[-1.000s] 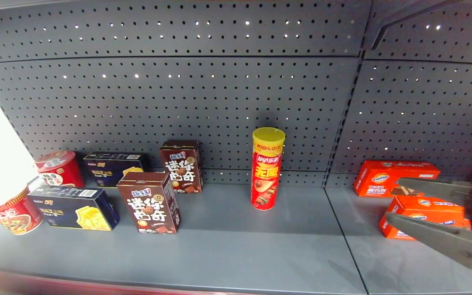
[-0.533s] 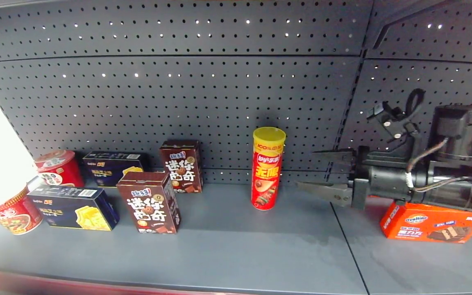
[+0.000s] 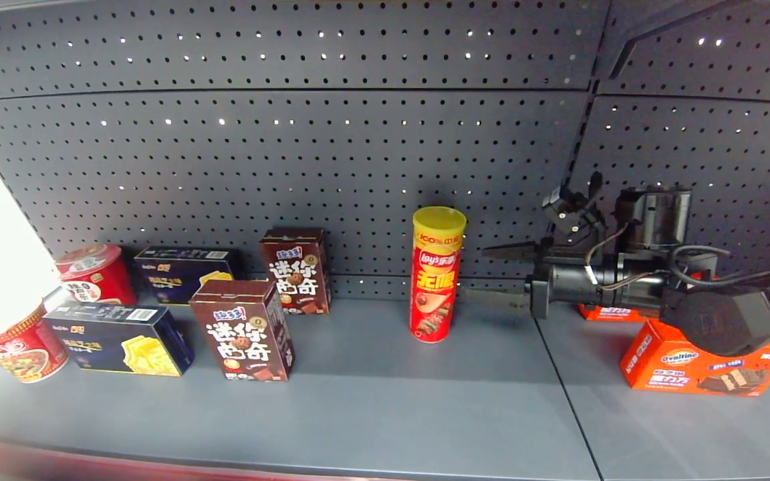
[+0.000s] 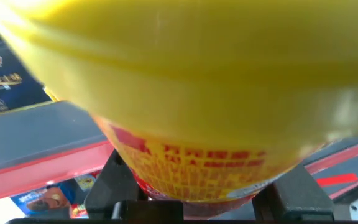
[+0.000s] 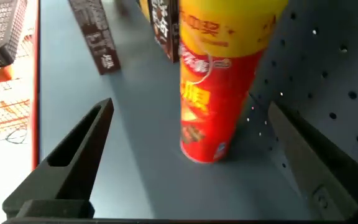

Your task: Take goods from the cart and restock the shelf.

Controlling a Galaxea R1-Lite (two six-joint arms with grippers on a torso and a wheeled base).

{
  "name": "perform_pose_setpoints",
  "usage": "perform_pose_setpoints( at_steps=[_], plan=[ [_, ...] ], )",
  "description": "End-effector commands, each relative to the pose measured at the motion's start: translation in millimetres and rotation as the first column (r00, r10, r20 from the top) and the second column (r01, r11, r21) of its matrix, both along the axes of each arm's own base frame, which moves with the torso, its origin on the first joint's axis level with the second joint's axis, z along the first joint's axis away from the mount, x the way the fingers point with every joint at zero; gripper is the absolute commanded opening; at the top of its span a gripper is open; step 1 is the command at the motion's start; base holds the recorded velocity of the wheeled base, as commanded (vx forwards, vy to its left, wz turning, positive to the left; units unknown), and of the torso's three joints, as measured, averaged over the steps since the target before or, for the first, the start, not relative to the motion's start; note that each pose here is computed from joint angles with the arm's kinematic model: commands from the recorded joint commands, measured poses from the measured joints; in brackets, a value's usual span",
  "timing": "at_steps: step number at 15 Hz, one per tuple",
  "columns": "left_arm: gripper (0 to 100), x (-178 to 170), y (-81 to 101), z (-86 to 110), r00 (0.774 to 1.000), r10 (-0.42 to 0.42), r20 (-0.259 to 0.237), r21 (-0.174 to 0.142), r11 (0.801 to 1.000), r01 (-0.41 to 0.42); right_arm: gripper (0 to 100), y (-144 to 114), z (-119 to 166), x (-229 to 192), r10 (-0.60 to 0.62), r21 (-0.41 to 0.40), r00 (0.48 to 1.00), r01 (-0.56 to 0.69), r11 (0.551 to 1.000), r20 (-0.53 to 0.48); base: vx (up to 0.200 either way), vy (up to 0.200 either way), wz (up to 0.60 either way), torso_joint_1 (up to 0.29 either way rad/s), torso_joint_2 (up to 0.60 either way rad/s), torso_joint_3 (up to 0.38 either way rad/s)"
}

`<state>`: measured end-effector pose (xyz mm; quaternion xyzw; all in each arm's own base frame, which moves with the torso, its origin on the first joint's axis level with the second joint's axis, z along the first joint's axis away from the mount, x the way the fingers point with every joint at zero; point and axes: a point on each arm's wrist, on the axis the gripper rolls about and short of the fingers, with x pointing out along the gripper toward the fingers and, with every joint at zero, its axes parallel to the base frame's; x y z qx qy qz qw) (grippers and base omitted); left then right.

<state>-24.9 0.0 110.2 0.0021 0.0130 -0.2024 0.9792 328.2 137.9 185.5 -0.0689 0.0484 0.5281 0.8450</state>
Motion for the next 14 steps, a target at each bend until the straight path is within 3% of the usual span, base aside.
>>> perform_pose_setpoints(
  at_steps=[1, 14],
  plan=[
    [0, 0, -0.1, -1.3, 1.0, 0.0, -0.005, 0.001, 1.0, 0.0, 100, 5, -13, 14, 0.002, -0.006, 1.0, -0.002, 1.0, -0.017, 0.0, 0.0, 0.0, 0.0, 0.0, 0.0],
    [0, 3, -0.6, -12.2, 0.999, 0.003, -0.036, 0.009, 1.0, -0.002, 100, 33, -50, 65, 0.038, -0.003, 0.999, -0.038, 0.999, -0.027, 0.0, 0.0, 0.0, 0.0, 0.0, 0.0]
  ],
)
